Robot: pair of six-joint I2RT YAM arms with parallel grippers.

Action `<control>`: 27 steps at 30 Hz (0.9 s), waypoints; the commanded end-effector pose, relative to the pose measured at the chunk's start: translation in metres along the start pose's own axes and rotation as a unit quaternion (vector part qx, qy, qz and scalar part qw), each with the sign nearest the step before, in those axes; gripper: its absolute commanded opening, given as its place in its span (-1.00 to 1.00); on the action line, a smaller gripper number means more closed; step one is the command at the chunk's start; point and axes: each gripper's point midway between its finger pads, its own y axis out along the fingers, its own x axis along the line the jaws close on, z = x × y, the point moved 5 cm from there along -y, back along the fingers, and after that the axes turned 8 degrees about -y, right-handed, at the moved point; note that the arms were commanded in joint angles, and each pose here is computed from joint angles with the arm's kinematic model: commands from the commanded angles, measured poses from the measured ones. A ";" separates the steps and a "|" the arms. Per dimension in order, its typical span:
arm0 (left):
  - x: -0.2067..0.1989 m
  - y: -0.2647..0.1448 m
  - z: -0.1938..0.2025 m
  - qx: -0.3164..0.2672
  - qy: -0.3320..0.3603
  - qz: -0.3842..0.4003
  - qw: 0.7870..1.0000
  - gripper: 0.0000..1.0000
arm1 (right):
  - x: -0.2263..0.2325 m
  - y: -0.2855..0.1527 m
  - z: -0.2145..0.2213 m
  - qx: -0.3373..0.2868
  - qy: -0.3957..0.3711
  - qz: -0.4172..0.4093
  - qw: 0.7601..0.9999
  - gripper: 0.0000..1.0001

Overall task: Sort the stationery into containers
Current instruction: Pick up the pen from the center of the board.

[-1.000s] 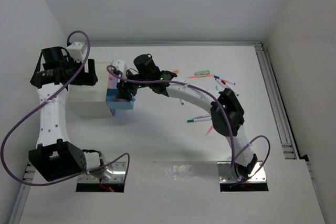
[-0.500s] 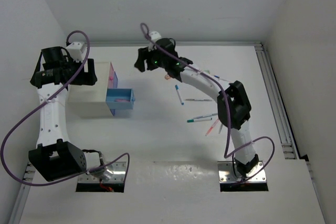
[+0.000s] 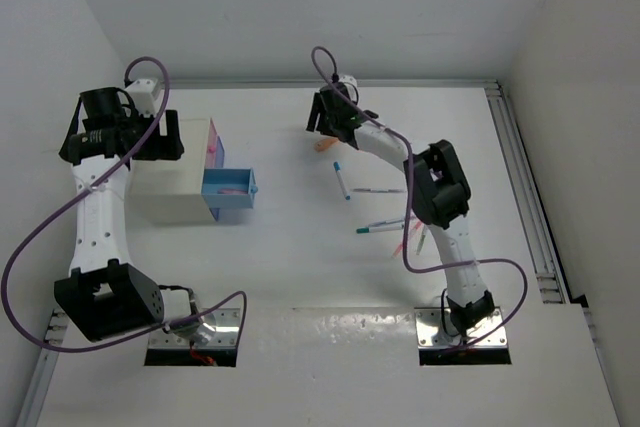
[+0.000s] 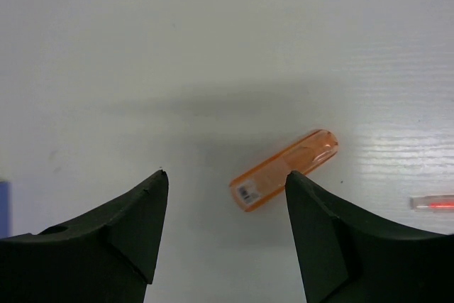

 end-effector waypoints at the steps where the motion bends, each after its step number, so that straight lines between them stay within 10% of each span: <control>1: 0.003 -0.001 -0.006 -0.015 -0.003 -0.010 1.000 0.72 | 0.000 0.012 -0.009 -0.054 -0.034 0.044 0.997 0.31; 27: 0.010 0.011 0.004 0.007 0.002 -0.017 1.000 0.72 | -0.025 0.034 0.041 0.023 -0.066 0.100 0.993 0.43</control>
